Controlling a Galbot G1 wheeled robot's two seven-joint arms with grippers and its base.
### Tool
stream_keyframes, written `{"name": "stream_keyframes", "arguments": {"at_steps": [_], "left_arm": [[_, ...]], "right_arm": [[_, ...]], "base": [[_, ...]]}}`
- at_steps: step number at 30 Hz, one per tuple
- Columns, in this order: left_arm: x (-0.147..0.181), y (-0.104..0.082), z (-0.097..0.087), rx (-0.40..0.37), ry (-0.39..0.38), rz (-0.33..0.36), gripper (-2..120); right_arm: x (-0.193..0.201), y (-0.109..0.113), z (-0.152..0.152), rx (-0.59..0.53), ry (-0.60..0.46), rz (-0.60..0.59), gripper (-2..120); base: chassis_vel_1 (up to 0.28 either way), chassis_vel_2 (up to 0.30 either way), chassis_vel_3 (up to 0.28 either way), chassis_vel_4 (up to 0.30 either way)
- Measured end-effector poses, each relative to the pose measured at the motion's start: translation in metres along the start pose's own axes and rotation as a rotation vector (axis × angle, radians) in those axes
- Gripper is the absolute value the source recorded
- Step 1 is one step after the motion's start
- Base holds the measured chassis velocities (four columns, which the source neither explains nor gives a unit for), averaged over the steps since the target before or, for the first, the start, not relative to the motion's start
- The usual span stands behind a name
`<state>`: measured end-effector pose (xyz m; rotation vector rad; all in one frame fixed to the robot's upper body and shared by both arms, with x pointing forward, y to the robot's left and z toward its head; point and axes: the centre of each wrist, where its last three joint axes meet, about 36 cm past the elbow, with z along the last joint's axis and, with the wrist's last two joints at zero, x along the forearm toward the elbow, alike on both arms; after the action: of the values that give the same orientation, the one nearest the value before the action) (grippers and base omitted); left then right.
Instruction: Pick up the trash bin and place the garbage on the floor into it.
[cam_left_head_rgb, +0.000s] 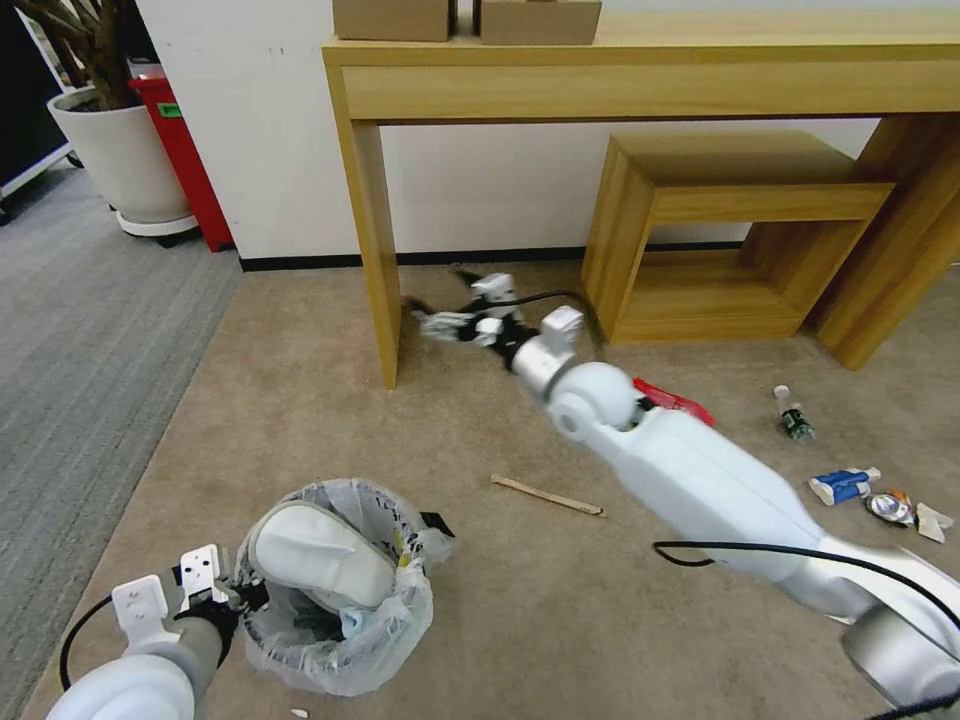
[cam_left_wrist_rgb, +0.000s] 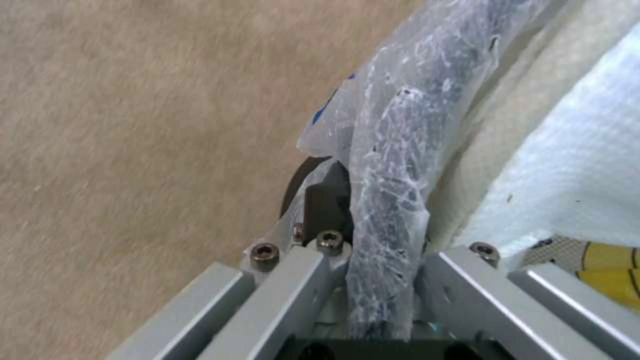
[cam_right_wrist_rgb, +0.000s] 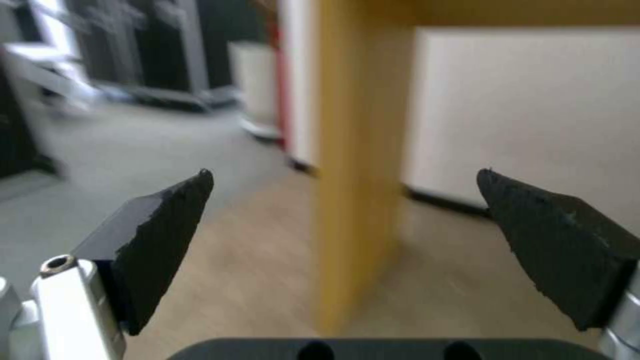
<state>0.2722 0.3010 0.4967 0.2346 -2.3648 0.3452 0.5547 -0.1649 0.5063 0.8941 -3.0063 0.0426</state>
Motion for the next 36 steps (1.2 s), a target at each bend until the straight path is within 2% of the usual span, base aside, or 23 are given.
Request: {"name": "stream_keyframes", "arguments": {"at_steps": [3, 5, 7, 13, 15, 25, 30, 33, 36], "left_arm": [[0.005, -0.001, -0.010, -0.005, 0.008, 0.015, 0], [0.006, -0.001, -0.011, -0.006, 0.011, 0.019, 0], [0.008, -0.002, -0.014, -0.002, 0.019, 0.027, 0], [0.012, -0.003, -0.016, -0.004, 0.013, 0.037, 0], [0.012, -0.002, -0.017, -0.012, 0.005, 0.044, 0], [0.014, -0.004, -0.018, 0.000, -0.053, 0.068, 0], [0.020, -0.003, -0.028, 0.022, -0.082, 0.065, 0], [0.023, -0.002, -0.031, 0.023, -0.062, 0.059, 0], [0.032, -0.004, -0.037, 0.047, -0.023, 0.062, 0]], "right_arm": [[0.029, -0.013, 0.011, 0.004, 0.074, 0.121, 100], [0.035, -0.018, 0.015, 0.018, 0.079, 0.146, 100], [0.058, -0.033, 0.024, 0.059, 0.083, 0.217, 100], [0.098, -0.049, 0.034, 0.031, 0.116, 0.335, 100], [0.116, -0.049, 0.042, -0.010, 0.152, 0.406, 100], [0.165, -0.047, 0.082, -0.049, 0.202, 0.544, 100], [0.195, -0.045, 0.106, -0.075, 0.141, 0.641, 100], [0.207, -0.041, 0.111, -0.081, 0.114, 0.675, 100], [0.227, -0.035, 0.122, -0.015, 0.050, 0.729, 100]], "base": [[0.000, 0.000, 0.000, 0.000], [0.000, 0.000, 0.000, 0.000], [0.000, 0.000, 0.000, 0.000], [0.000, 0.000, 0.000, 0.000], [0.000, 0.000, 0.000, 0.000], [0.000, 0.000, 0.000, 0.000], [0.000, 0.000, 0.000, 0.000], [0.000, 0.000, 0.000, 0.000], [0.000, 0.000, 0.000, 0.000]]}}
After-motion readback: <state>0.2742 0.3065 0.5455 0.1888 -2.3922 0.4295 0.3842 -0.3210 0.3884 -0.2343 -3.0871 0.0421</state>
